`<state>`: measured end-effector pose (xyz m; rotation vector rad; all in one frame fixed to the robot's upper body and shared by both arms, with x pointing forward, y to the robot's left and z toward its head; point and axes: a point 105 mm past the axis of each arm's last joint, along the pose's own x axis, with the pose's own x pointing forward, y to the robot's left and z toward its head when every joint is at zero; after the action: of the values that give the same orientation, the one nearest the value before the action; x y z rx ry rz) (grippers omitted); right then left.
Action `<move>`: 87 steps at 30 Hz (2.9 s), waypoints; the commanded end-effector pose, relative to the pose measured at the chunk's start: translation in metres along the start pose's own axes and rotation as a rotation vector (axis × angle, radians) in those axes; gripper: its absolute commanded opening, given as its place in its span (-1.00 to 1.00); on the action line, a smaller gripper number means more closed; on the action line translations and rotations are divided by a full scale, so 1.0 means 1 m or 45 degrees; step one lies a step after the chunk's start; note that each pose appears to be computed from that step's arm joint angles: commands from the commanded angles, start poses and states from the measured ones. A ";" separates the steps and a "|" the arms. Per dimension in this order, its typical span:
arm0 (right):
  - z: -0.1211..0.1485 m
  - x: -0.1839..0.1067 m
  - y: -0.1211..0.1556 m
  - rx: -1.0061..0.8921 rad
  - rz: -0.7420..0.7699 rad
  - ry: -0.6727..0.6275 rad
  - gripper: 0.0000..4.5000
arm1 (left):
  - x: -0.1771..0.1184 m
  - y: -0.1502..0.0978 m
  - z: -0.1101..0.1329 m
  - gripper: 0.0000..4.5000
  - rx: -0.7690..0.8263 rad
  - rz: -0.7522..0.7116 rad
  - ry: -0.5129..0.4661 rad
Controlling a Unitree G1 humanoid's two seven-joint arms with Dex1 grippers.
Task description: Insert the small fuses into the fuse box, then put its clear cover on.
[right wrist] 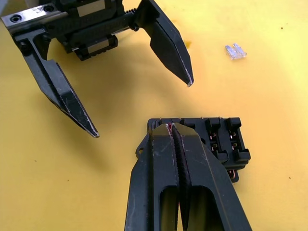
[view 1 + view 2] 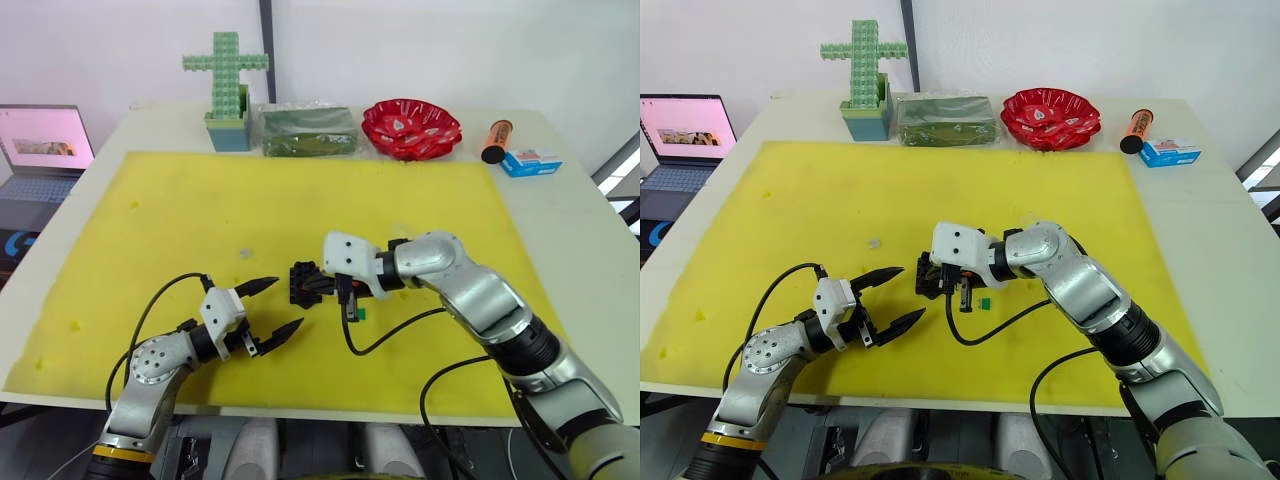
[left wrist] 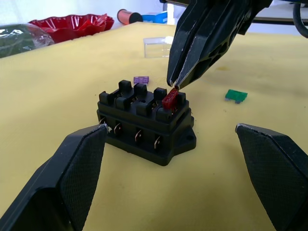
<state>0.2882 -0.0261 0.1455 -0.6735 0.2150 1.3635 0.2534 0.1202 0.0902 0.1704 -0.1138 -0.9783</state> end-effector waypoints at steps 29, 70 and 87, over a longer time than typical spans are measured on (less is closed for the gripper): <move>-0.053 0.010 0.006 0.012 0.035 0.195 -0.98 | -0.004 -0.004 0.010 1.00 0.025 0.008 -0.038; 0.008 -0.071 -0.020 0.097 -0.279 -0.265 -0.79 | -0.042 0.041 0.052 1.00 0.074 0.030 -0.014; -0.109 -0.215 -0.035 0.244 -1.049 0.063 0.99 | -0.136 0.154 0.050 1.00 0.223 0.587 0.224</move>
<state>0.2999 -0.2646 0.1617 -0.4973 0.1568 0.5477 0.2964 0.3063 0.1529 0.3258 -0.0272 -0.5131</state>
